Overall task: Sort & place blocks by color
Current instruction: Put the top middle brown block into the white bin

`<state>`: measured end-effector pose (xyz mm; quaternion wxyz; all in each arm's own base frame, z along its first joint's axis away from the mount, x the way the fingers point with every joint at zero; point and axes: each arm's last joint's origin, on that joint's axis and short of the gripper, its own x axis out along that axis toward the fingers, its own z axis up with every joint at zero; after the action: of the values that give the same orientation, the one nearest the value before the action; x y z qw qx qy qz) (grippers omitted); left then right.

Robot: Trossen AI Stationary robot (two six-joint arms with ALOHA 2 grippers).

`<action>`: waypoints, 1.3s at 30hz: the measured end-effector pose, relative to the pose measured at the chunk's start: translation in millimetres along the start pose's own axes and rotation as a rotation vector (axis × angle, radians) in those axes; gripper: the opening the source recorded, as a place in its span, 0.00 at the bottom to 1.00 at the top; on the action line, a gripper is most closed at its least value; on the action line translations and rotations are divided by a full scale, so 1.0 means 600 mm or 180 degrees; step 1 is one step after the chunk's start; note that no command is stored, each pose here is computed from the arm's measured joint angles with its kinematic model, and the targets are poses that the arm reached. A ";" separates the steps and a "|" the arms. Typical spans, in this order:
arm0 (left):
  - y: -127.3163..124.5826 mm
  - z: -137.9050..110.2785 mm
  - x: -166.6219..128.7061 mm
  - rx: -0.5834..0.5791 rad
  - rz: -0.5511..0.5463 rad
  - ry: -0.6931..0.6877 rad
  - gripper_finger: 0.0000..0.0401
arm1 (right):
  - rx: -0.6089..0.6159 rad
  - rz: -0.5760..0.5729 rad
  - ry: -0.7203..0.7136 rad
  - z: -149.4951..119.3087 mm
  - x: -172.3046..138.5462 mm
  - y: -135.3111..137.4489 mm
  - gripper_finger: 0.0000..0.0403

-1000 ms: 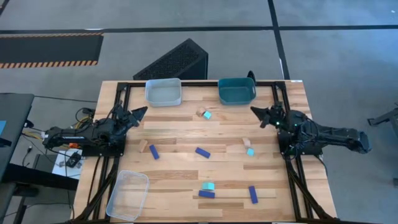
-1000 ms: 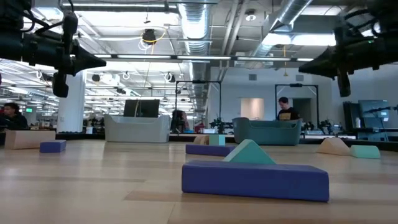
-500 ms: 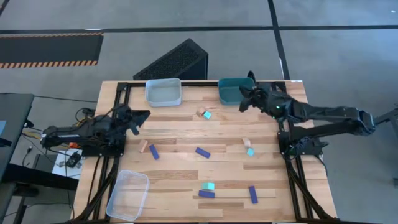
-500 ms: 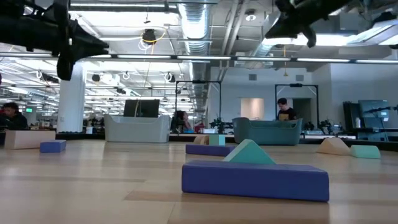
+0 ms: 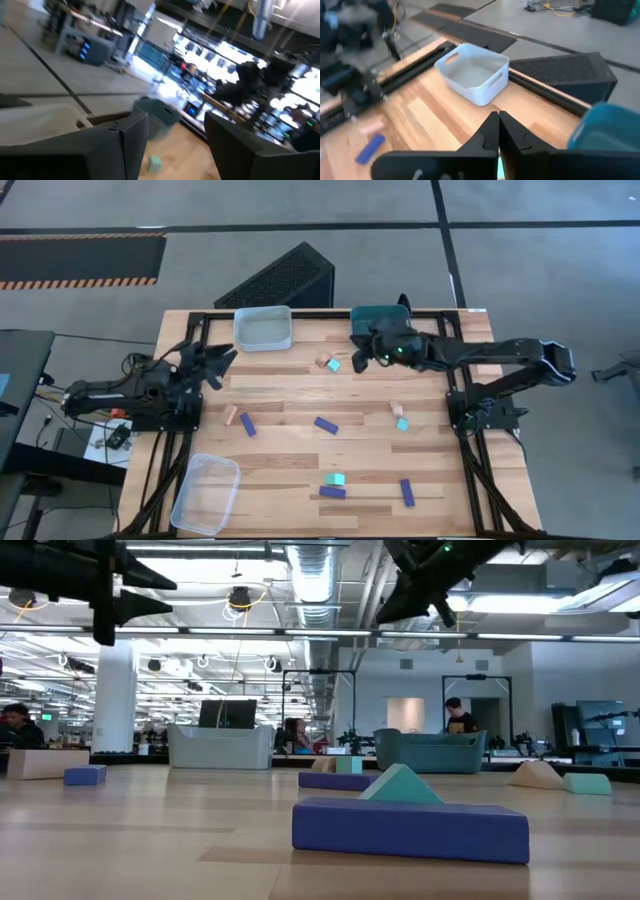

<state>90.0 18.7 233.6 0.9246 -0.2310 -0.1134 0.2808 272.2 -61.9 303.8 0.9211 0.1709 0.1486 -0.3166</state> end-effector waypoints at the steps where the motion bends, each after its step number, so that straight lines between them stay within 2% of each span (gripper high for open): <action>1: -0.003 0.001 0.005 0.0006 0.0032 -0.0051 0.45 | -0.0039 0.0034 0.0058 0.009 0.002 -0.003 0.07; 8: -0.029 -0.013 0.050 0.0046 0.0031 -0.0113 0.42 | -0.0259 0.0179 0.0177 0.075 -0.015 -0.034 0.20; 13: -0.041 -0.031 0.077 -0.0015 -0.0031 -0.0079 0.42 | -0.0286 0.0051 0.0224 0.084 -0.038 -0.057 0.30; 19: -0.058 -0.039 0.098 0.0064 0.0019 -0.0029 0.42 | -0.0302 -0.0159 0.0747 0.059 -0.042 -0.072 0.47; 25: -0.088 -0.034 0.133 0.0579 0.0068 0.0117 0.42 | -0.0356 -0.0168 0.1046 0.037 -0.043 -0.062 0.61; 29: -0.102 -0.038 0.160 0.0894 0.0133 0.0289 0.42 | -0.0226 -0.0191 0.1217 -0.004 -0.035 -0.059 0.62; 34: -0.110 -0.050 0.199 0.0947 0.0049 0.0595 0.42 | -0.0001 -0.0162 0.1425 -0.059 -0.035 -0.046 0.62; 37: -0.112 -0.058 0.227 0.0972 0.0064 0.0759 0.43 | 0.0110 -0.0131 0.1415 -0.071 -0.041 -0.029 0.62; 39: -0.117 -0.064 0.253 0.1147 0.0056 0.0899 0.46 | 0.0121 -0.0187 0.1377 -0.076 -0.046 -0.020 0.62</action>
<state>259.7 40.2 247.0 0.9551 -0.1002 0.0711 0.2694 236.2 -37.7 270.8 0.8548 0.2478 0.3417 -0.3020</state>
